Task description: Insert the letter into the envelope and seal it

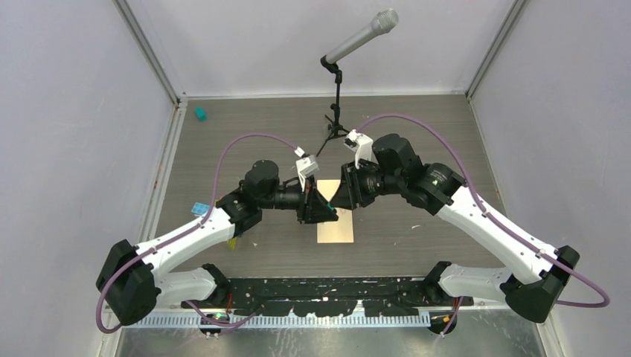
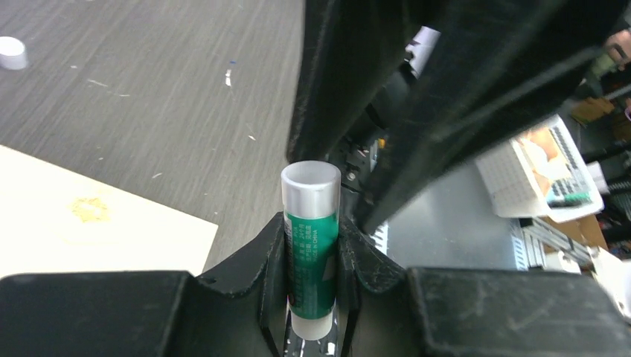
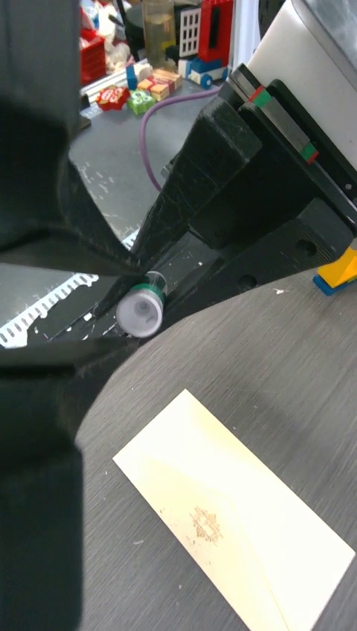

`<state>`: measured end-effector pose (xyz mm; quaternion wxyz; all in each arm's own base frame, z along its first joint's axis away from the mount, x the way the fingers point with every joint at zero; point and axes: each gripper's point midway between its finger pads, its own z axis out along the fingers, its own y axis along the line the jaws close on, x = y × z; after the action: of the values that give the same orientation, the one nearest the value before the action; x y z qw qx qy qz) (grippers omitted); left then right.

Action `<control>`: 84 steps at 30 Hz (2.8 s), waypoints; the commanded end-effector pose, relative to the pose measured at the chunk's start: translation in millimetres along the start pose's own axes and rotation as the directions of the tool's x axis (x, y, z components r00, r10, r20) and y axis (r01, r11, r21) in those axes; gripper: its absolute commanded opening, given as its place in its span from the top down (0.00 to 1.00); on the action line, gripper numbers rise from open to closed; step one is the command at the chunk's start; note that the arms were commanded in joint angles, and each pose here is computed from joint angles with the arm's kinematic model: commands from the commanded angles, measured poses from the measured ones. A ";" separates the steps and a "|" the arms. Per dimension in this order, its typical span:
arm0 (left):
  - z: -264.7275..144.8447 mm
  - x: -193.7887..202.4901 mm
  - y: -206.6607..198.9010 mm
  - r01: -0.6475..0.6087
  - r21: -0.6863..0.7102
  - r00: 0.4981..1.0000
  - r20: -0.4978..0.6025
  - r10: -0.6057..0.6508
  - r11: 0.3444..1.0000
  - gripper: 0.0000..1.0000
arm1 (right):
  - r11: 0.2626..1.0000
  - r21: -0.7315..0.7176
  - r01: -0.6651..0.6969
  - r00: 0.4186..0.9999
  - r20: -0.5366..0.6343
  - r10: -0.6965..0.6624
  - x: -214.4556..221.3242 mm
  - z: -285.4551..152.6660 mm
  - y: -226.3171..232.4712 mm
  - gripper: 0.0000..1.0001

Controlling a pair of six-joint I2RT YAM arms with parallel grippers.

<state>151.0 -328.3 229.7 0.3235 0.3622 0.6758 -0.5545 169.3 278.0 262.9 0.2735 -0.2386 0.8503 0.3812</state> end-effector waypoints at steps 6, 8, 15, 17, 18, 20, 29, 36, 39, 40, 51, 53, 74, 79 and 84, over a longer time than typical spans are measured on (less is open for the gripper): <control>-5.5 -27.3 63.4 0.131 -0.337 0.978 0.197 -0.066 0.932 1.00 | 0.953 0.258 -0.158 0.958 0.274 0.085 -58.4 -44.5 -46.7 0.38; -13.5 -29.2 80.9 0.209 -0.424 0.961 0.258 -0.103 0.881 1.00 | 0.911 0.338 -0.237 0.941 0.313 0.129 -60.6 -51.2 -74.7 0.39; -45.3 -27.9 121.3 0.549 -0.526 0.807 0.535 -0.248 0.650 1.00 | 0.774 0.511 -0.374 0.917 0.328 0.226 -46.6 -35.3 -148.2 0.46; -50.0 -27.3 123.9 0.606 -0.513 0.767 0.581 -0.274 0.608 1.00 | 0.742 0.556 -0.374 0.919 0.333 0.213 -46.4 -27.6 -167.8 0.48; -52.0 -28.2 124.2 0.628 -0.505 0.749 0.599 -0.283 0.592 1.00 | 0.728 0.575 -0.373 0.920 0.330 0.211 -45.9 -24.1 -177.6 0.48; -56.9 -27.3 125.9 0.655 -0.510 0.729 0.619 -0.291 0.558 1.00 | 0.701 0.606 -0.375 0.923 0.316 0.219 -43.7 -15.4 -197.8 0.49; -70.2 -32.4 122.0 0.689 -0.491 0.690 0.669 -0.275 0.534 1.00 | 0.608 0.699 -0.376 0.926 0.252 0.282 -31.0 26.3 -275.3 0.49; -75.9 -36.7 118.6 0.681 -0.493 0.691 0.677 -0.254 0.541 1.00 | 0.575 0.731 -0.366 0.924 0.210 0.321 -31.6 54.0 -313.9 0.48; -76.6 -37.7 117.9 0.677 -0.495 0.694 0.675 -0.249 0.544 1.00 | 0.559 0.748 -0.359 0.924 0.199 0.327 -30.0 60.9 -324.2 0.47; -76.8 -38.7 117.7 0.675 -0.496 0.696 0.675 -0.246 0.547 1.00 | 0.556 0.750 -0.358 0.924 0.198 0.328 -30.1 62.9 -326.5 0.47; -74.5 -43.0 120.4 0.667 -0.499 0.701 0.673 -0.239 0.553 1.00 | 0.528 0.779 -0.338 0.922 0.162 0.352 -14.9 73.0 -341.0 0.51; -72.8 -42.0 121.3 0.670 -0.497 0.700 0.671 -0.245 0.552 1.00 | 0.524 0.783 -0.335 0.922 0.156 0.355 -12.0 73.9 -342.5 0.52; -76.4 -43.3 131.0 0.795 -0.401 0.565 0.763 -0.314 0.456 1.00 | 0.577 0.713 -0.398 0.904 0.197 0.380 -19.8 64.5 -311.4 0.90; -78.2 -49.3 136.1 0.917 -0.172 0.317 0.863 -0.395 0.360 1.00 | 0.655 0.620 -0.432 0.901 0.273 0.336 -40.3 45.0 -261.8 0.93; -74.0 -63.2 137.2 0.952 0.006 0.139 0.883 -0.449 0.307 1.00 | 0.761 0.468 -0.450 0.882 0.366 0.297 -60.2 27.6 -200.9 0.93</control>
<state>283.1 -244.8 203.2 0.3583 -0.3398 0.7500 -0.4401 359.5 164.8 130.7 0.3097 0.0774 0.9405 0.1160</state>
